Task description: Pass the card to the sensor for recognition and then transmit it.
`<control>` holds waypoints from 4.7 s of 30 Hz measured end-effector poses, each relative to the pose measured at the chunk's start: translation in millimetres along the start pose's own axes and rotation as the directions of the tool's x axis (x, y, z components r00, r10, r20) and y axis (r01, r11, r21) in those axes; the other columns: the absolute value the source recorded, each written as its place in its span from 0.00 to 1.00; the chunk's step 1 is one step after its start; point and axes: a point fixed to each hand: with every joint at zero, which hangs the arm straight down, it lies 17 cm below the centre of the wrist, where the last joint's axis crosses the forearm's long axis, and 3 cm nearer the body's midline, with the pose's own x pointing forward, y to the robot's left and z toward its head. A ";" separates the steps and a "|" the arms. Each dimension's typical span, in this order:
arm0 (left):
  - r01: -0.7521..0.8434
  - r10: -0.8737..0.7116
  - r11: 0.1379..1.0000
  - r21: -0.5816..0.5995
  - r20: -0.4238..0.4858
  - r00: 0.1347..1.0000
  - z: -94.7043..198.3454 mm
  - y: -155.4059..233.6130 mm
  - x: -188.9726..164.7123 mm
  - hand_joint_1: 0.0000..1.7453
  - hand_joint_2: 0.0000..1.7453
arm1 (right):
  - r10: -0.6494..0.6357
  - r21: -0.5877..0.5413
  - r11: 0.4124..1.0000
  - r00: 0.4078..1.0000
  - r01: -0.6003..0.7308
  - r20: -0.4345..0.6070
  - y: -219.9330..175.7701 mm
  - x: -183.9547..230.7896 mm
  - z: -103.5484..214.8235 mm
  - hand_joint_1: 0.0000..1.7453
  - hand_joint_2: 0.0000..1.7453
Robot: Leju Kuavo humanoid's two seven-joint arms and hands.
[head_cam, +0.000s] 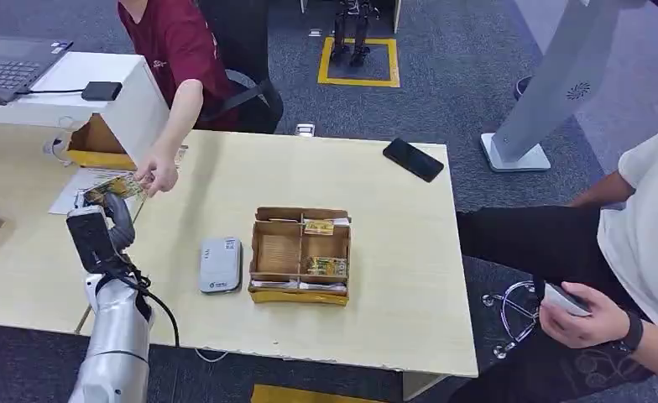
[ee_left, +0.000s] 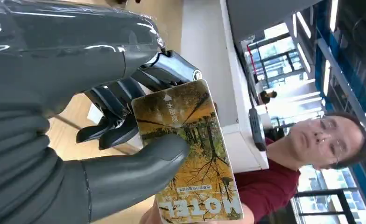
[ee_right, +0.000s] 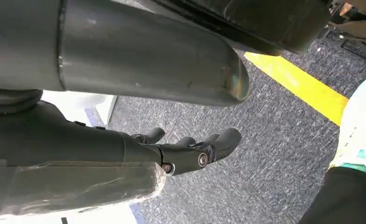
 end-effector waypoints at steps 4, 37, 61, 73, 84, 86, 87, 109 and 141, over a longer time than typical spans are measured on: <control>0.036 -0.036 0.999 0.020 0.010 0.999 -5.0 2.1 0.1 1.00 1.00 | 0.010 0.000 1.000 1.000 -0.010 -0.002 -0.3 -0.5 -0.1 0.00 0.00; -0.180 0.167 0.953 -0.242 -0.072 0.983 33.0 -49.5 -7.8 0.00 1.00 | -0.042 -0.009 0.999 0.999 0.041 -0.021 -2.1 -2.7 -0.3 0.00 0.00; 0.457 0.073 0.725 -0.514 0.718 0.692 285.2 -151.8 198.5 0.00 1.00 | -0.109 -0.032 0.994 0.992 0.107 -0.058 -6.3 -12.5 -0.7 0.00 0.00; 0.614 -0.029 0.639 -0.464 0.782 0.622 322.7 -170.0 154.7 0.00 1.00 | -0.105 -0.029 0.994 0.993 0.104 -0.050 -3.7 -9.6 -0.2 0.00 0.00; 0.671 -0.093 0.580 -0.463 0.780 0.619 320.2 -179.1 121.9 0.00 1.00 | -0.079 -0.027 0.997 0.996 0.078 -0.048 -2.2 -8.8 0.1 0.00 0.00; 0.668 -0.114 0.581 -0.466 0.766 0.633 313.1 -177.1 114.8 0.00 1.00 | -0.081 -0.025 0.996 0.996 0.080 -0.046 -1.1 -7.9 0.4 0.00 0.00; 0.663 -0.122 0.584 -0.469 0.757 0.642 308.7 -175.5 111.5 0.00 1.00 | -0.080 -0.025 0.997 0.996 0.079 -0.046 -0.8 -7.7 0.4 0.00 0.00; 0.625 -0.217 0.625 -0.468 0.665 0.715 266.8 -161.8 87.2 0.00 1.00 | -0.085 -0.025 0.996 0.996 0.084 -0.041 -0.5 -7.5 0.5 0.00 0.00; 0.583 -0.223 0.652 -0.484 0.612 0.759 255.0 -166.4 86.6 0.00 1.00 | -0.064 -0.024 0.998 0.997 0.063 -0.032 -0.9 -5.1 0.4 0.00 0.00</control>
